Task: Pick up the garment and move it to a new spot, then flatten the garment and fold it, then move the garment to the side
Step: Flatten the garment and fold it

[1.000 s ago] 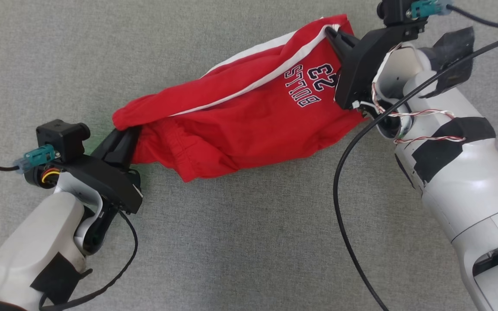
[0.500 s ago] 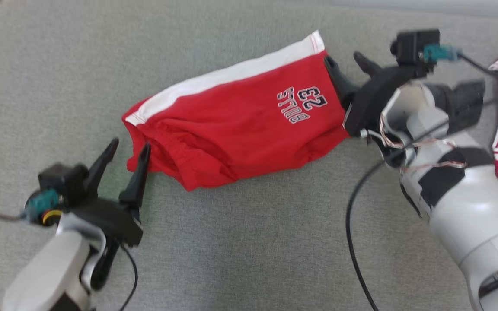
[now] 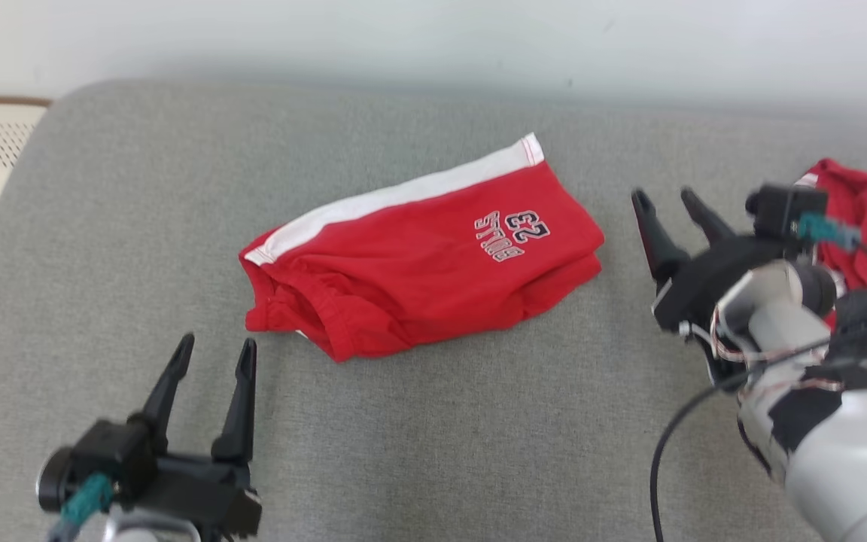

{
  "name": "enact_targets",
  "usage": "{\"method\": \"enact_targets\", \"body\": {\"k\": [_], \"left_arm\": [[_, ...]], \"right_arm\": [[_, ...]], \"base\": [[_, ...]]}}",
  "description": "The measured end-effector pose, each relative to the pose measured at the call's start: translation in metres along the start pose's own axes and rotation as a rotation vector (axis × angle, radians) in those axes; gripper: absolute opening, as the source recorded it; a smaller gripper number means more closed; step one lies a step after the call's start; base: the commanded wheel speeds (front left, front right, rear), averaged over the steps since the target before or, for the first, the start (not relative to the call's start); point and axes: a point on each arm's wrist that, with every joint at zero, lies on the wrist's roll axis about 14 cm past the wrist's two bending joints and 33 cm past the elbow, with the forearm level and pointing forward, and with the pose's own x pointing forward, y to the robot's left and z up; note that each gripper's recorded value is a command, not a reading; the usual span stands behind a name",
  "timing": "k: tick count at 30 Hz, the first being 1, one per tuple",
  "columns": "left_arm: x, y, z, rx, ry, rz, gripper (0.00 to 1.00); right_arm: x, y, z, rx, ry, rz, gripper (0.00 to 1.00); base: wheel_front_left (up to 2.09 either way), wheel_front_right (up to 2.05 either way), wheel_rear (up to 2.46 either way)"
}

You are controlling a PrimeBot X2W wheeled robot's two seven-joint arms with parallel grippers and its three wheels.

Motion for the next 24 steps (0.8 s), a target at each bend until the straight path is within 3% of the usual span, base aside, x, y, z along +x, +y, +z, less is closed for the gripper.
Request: {"method": "enact_targets", "body": {"k": [13,24], "left_arm": [[-0.049,0.012,0.029,0.029,-0.089,0.129,1.0],[-0.06,0.016,0.031,0.018,-0.101,0.157,1.0]], "right_arm": [[-0.051,0.002,-0.023,0.039,-0.061,-0.049,1.0],[-0.056,0.011,-0.014,0.05,-0.114,-0.056,1.0]], "base": [[0.0,0.0,0.0],[0.0,0.0,0.0]]}}
